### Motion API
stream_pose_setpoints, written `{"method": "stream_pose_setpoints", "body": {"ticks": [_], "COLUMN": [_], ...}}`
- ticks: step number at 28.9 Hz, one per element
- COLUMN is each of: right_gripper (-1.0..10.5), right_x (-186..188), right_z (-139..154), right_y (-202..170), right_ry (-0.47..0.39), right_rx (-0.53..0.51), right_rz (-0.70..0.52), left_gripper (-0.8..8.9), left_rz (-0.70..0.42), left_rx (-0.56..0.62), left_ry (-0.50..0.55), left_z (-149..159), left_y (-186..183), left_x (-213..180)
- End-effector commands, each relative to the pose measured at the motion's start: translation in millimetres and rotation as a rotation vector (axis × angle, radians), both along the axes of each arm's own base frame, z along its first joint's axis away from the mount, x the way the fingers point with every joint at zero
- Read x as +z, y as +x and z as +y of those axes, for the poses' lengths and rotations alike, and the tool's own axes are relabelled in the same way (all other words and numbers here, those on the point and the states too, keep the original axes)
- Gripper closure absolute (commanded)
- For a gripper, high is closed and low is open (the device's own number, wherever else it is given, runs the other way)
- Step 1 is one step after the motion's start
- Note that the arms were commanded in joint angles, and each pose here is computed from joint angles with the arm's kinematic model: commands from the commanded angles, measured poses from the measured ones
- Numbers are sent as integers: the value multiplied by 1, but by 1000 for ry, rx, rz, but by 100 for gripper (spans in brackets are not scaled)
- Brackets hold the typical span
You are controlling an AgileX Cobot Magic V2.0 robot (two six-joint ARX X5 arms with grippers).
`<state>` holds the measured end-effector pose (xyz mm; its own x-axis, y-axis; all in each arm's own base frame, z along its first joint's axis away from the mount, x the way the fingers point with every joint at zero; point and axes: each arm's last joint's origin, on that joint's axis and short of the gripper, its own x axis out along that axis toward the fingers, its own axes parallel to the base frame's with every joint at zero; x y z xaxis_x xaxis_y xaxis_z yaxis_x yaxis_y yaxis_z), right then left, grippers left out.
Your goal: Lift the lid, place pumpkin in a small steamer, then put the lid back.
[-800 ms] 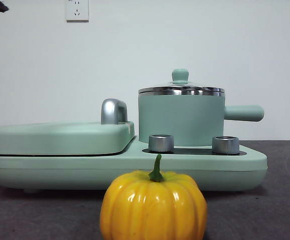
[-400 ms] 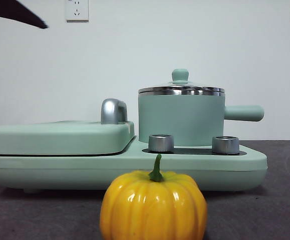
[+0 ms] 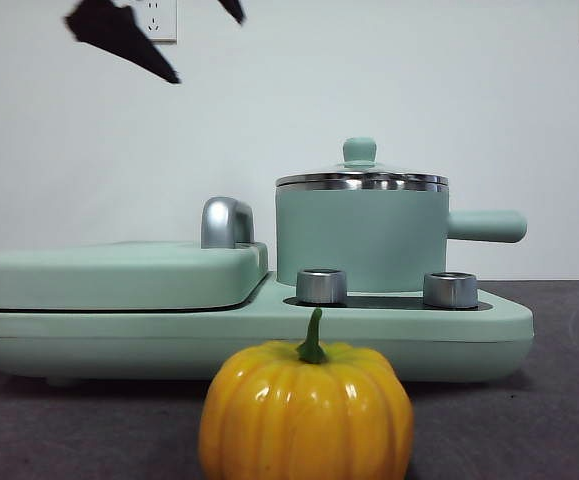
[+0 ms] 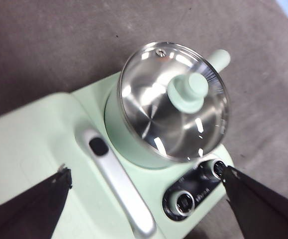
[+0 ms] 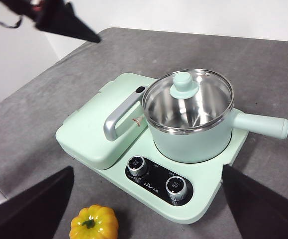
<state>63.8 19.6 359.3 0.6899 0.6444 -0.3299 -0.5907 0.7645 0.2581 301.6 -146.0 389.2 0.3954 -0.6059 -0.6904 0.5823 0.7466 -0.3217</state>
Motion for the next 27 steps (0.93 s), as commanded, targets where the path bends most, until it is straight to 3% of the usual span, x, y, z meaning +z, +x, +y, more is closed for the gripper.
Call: {"method": "stream_pose_setpoints", "body": {"ticks": [1, 12, 17, 21, 27], "right_gripper": [473, 473, 473, 473, 473], "right_x": [4, 4, 4, 4, 4], "right_z": [0, 0, 0, 0, 0], "right_y": [-1, -1, -1, -1, -1], "right_ry": [8, 8, 8, 8, 8], "right_rx": [0, 1, 1, 1, 1], "right_rz": [-9, -10, -10, -10, -9], "left_gripper": [322, 322, 322, 323, 420], "left_rz": [-53, -127, -118, -102, -67], "left_rx": [-36, -76, -129, -170, -187], "left_ry": [11, 97, 161, 275, 320], "left_z": [-18, -92, -134, -163, -172], "left_y": [15, 40, 40, 38, 38], "left_x": [12, 22, -5, -36, -52]}}
